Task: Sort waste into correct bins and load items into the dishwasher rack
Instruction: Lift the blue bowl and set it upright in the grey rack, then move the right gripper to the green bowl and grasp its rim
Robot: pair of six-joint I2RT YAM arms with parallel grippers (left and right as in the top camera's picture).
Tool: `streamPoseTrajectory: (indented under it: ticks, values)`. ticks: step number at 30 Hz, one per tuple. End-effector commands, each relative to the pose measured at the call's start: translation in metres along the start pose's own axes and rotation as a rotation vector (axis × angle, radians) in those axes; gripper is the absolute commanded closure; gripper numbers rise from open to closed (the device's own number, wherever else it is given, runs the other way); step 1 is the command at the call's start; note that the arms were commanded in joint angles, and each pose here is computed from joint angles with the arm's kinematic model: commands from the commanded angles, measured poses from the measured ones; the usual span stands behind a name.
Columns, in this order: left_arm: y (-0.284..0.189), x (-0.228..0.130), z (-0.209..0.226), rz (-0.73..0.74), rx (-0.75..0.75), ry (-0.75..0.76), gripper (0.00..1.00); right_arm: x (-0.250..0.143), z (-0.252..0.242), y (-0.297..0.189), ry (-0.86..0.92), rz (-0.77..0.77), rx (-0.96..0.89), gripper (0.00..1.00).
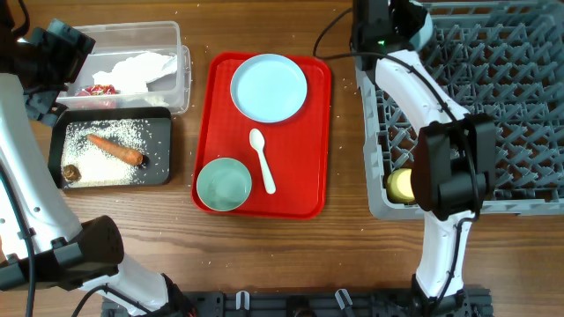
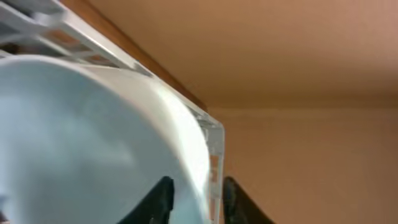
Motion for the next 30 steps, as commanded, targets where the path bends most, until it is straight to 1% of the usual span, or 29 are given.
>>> streamPoseTrajectory:
  ticks: [1,3,4,8,9,11,12,13,14,15,17,20,21,22,23,24,25,27,28,29,30]
  values:
    - [0.0,0.002,0.002,-0.008,0.008,-0.02,0.0,0.018,0.023,-0.014,-0.038,-0.051,0.031,0.65]
    - [0.0,0.002,0.002,-0.008,0.008,-0.02,0.0,0.024,0.027,-0.023,-0.046,-0.068,0.034,0.54]
    - [0.0,0.002,0.002,-0.008,0.008,-0.02,0.0,0.027,0.029,-0.027,-0.05,-0.078,0.036,0.51]
    - [0.0,0.002,0.002,-0.008,0.008,-0.02,0.0,0.034,0.039,-0.043,-0.087,-0.101,0.051,0.46]
    - [0.0,0.002,0.002,-0.008,0.008,-0.02,0.0,0.035,0.043,-0.048,-0.107,-0.105,0.059,0.44]
    - [0.0,0.002,0.002,-0.008,0.008,-0.02,0.0,0.037,0.046,-0.055,-0.118,-0.107,0.053,0.35]
    - [0.0,0.002,0.002,-0.008,0.008,-0.02,0.0,0.039,0.046,-0.058,-0.112,-0.113,0.053,0.28]
    - [0.0,0.002,0.002,-0.008,0.008,-0.02,0.0,0.041,0.043,-0.06,-0.081,-0.12,0.044,0.16]
    - [0.0,0.002,0.002,-0.008,0.008,-0.02,0.0,0.045,0.037,-0.062,-0.02,-0.132,0.037,0.09]
    - [0.0,0.002,0.002,-0.008,0.008,-0.02,0.0,0.046,0.033,-0.064,0.02,-0.139,0.036,0.05]
    - [0.0,0.002,0.002,-0.008,0.008,-0.02,0.0,0.048,0.017,-0.071,0.108,-0.162,0.04,0.01]
    - [0.0,0.002,0.002,-0.008,0.008,-0.02,0.0,0.047,-0.016,-0.086,0.219,-0.19,0.031,0.0]
    - [0.0,0.002,0.002,-0.008,0.008,-0.02,0.0,0.046,-0.023,-0.094,0.24,-0.197,0.037,0.0]
    - [0.0,0.002,0.002,-0.008,0.008,-0.02,0.0,0.044,-0.03,-0.115,0.28,-0.218,0.072,0.0]
    - [0.0,0.002,0.002,-0.008,0.008,-0.02,0.0,0.044,-0.027,-0.127,0.275,-0.236,0.114,0.0]
    - [0.0,0.002,0.002,-0.008,0.008,-0.02,0.0,0.044,-0.019,-0.14,0.268,-0.259,0.184,0.0]
    - [0.0,0.002,0.002,-0.008,0.008,-0.02,0.0,0.043,-0.001,-0.161,0.272,-0.292,0.324,0.0]
    - [0.0,0.002,0.002,-0.008,0.008,-0.02,0.0,0.039,0.044,-0.209,0.26,-0.338,0.681,0.0]
    - [0.0,0.002,0.002,-0.008,0.008,-0.02,0.0,0.035,0.068,-0.241,0.239,-0.354,0.91,0.0]
    - [0.0,0.002,0.002,-0.008,0.008,-0.02,0.0,0.027,0.098,-0.3,0.177,-0.389,1.309,0.0]
    - [0.0,0.002,0.002,-0.008,0.008,-0.02,0.0,0.022,0.106,-0.334,0.142,-0.418,1.538,0.01]
Point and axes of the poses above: each gripper's point midway between its finger pads, its own y axis out along the fingers, its own z axis along the line the jaws close on, x = y × z, the point moved 2 cm from there along -y, back along the fingers
